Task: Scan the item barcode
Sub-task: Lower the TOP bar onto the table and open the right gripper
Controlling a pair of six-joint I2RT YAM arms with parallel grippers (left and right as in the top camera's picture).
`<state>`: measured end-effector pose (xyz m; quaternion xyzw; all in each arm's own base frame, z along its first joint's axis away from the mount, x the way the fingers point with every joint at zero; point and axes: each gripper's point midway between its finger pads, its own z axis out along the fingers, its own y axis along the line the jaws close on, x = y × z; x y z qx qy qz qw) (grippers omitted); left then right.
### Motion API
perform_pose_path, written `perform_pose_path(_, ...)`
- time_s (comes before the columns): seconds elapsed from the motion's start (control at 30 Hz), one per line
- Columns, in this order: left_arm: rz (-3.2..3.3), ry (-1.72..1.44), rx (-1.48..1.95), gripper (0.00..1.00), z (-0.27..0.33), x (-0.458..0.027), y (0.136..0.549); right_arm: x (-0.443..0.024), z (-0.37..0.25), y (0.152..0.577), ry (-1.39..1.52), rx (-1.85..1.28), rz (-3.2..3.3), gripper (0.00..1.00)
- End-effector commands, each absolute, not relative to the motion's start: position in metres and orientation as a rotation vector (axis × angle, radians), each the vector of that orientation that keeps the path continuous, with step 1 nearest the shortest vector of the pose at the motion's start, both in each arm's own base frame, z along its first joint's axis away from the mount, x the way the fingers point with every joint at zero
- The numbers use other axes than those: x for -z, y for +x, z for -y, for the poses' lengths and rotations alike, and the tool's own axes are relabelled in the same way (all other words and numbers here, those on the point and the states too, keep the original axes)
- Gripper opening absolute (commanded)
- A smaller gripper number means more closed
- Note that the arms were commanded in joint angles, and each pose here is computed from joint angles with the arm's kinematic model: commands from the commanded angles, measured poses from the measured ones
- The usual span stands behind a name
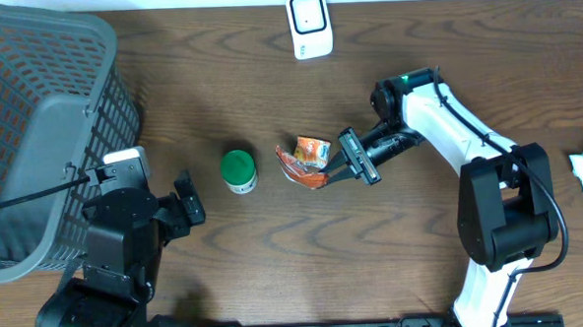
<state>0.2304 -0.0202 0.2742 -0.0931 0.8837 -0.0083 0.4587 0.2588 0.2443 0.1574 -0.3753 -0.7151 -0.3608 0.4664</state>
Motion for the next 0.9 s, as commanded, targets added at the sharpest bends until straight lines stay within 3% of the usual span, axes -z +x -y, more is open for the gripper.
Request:
perform_pose_path(0.0,-2.157,-0.246,0.018,0.98,0.017,-0.281,0.231,-0.137,-0.225,0.265,-1.100,0.718,1.745,0.02)
perform_pose_path(0.23,-2.157,-0.246,0.018,0.98,0.017,-0.281,0.231,-0.129,-0.225,0.279,-1.079,0.797,1.765,0.01)
perform_pose_path(0.53,-2.157,-0.246,0.018,0.98,0.017,-0.281,0.231,-0.115,-0.211,0.232,-1.019,0.500,1.845,0.02)
perform_pose_path(0.7,-2.157,-0.246,0.018,0.98,0.017,-0.281,0.231,-0.109,-0.203,0.228,-1.023,0.431,1.883,0.02)
perform_pose_path(0.77,-2.157,-0.246,0.018,0.98,0.017,-0.281,0.231,-0.103,-0.197,0.226,-1.032,0.380,1.913,0.07)
perform_pose_path(0.87,-2.157,-0.246,0.018,0.98,0.017,-0.281,0.231,-0.096,-0.190,0.230,-1.087,0.328,1.931,0.26)
